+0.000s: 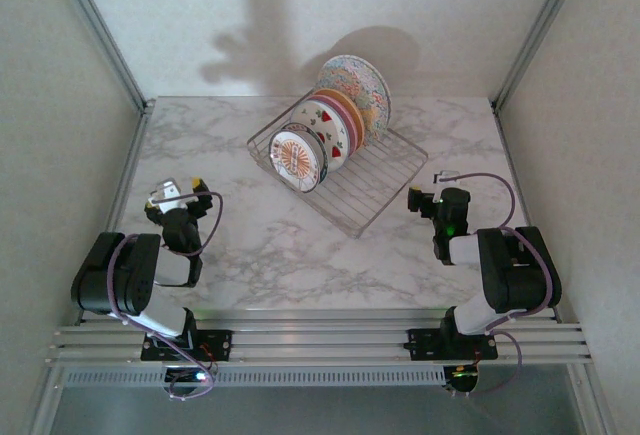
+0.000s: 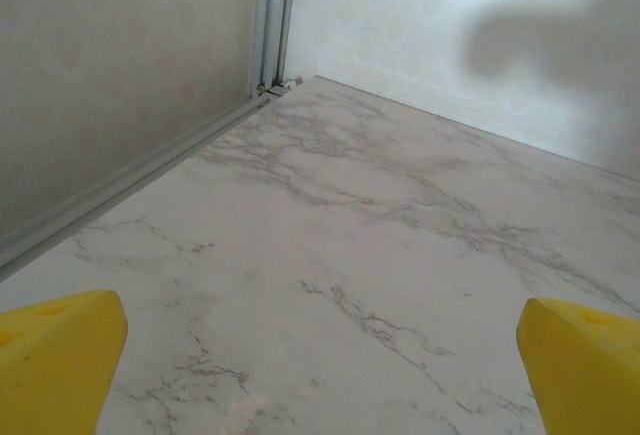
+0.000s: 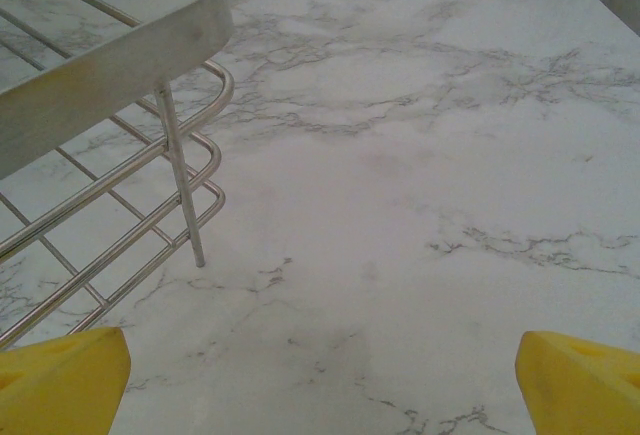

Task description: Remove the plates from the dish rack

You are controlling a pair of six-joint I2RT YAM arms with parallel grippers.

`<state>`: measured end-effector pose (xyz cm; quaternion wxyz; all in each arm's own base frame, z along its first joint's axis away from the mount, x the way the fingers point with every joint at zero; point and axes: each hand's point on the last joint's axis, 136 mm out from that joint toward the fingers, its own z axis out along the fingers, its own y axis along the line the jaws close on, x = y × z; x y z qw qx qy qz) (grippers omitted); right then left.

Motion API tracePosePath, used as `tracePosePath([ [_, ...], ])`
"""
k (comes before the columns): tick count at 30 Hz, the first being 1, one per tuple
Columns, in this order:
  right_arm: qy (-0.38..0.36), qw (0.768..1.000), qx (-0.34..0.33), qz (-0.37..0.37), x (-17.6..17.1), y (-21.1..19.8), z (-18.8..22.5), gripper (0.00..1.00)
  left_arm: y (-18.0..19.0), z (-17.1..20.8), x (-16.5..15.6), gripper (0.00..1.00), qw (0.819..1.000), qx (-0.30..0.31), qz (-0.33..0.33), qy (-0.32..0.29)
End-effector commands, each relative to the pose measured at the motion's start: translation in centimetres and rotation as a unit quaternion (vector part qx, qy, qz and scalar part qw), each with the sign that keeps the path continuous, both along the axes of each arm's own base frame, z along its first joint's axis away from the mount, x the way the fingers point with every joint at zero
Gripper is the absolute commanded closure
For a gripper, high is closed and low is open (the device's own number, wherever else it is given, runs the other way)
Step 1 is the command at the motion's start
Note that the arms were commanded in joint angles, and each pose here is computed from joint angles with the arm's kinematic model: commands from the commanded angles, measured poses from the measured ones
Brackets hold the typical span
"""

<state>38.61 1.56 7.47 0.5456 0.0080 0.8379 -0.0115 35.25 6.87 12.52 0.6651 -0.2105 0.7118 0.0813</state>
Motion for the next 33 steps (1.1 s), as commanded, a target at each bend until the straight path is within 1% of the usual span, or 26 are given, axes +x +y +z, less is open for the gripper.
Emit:
tracePosePath([
  [1, -0.021, 1.000, 0.004, -0.012, 0.7, -0.4, 1.1, 0.01, 0.0, 1.0, 0.4, 0.01, 1.000, 0.004, -0.004, -0.019],
  [4, -0.038, 0.999, 0.003, -0.014, 0.2, -0.4, 2.1, 0.01, 0.0, 1.1, 0.4, 0.00, 1.000, 0.005, -0.004, -0.019],
  [8, -0.064, 0.996, -0.019, -0.053, -0.7, -1.2, 3.7, 0.01, -0.2, 1.7, 0.2, 0.01, 1.000, 0.008, -0.006, -0.023],
  [9, -0.068, 0.995, -0.023, -0.063, -0.9, -1.4, 4.1, 0.01, -0.3, 2.3, 0.2, 0.01, 0.999, 0.016, -0.006, -0.028],
  [11, -0.083, 0.992, -0.031, -0.090, -1.5, -2.1, 5.2, 0.01, -0.4, 3.4, 0.2, 0.01, 0.999, 0.027, 0.017, -0.018],
  [13, -0.095, 0.986, -0.037, -0.131, -2.2, -3.2, 6.8, 0.01, -0.3, 4.8, 0.4, 0.01, 0.999, 0.029, 0.026, -0.018],
  [16, -0.120, 0.977, -0.040, -0.169, -2.7, -4.4, 9.3, 0.01, 0.3, 8.1, -0.1, 0.01, 0.996, 0.012, 0.047, -0.076],
  [17, -0.127, 0.975, -0.044, -0.178, -2.7, -4.6, 10.2, 0.01, 0.5, 8.9, 0.0, 0.01, 0.995, 0.007, 0.053, -0.086],
  [20, -0.154, 0.966, -0.054, -0.200, -2.7, -5.4, 13.9, 0.01, 0.4, 12.2, 1.0, 0.01, 0.991, -0.003, 0.059, -0.124],
  [22, -0.192, 0.957, -0.051, -0.212, -2.6, -5.7, 17.7, 0.01, 0.0, 14.5, 1.8, 0.01, 0.987, -0.008, 0.059, -0.151],
  [29, -0.263, 0.941, -0.066, -0.200, -3.2, -5.5, 29.6, 0.01, -2.2, 23.2, 3.9, 0.01, 0.969, -0.014, 0.038, -0.242],
  [31, -0.284, 0.937, -0.058, -0.197, -3.9, -5.4, 33.6, 0.01, -3.4, 26.1, 4.5, 0.01, 0.965, -0.008, 0.024, -0.262],
  [33, -0.295, 0.932, -0.015, -0.211, -4.8, -5.9, 37.2, 0.01, -4.4, 29.0, 5.1, 0.01, 0.959, -0.018, 0.018, -0.281],
])
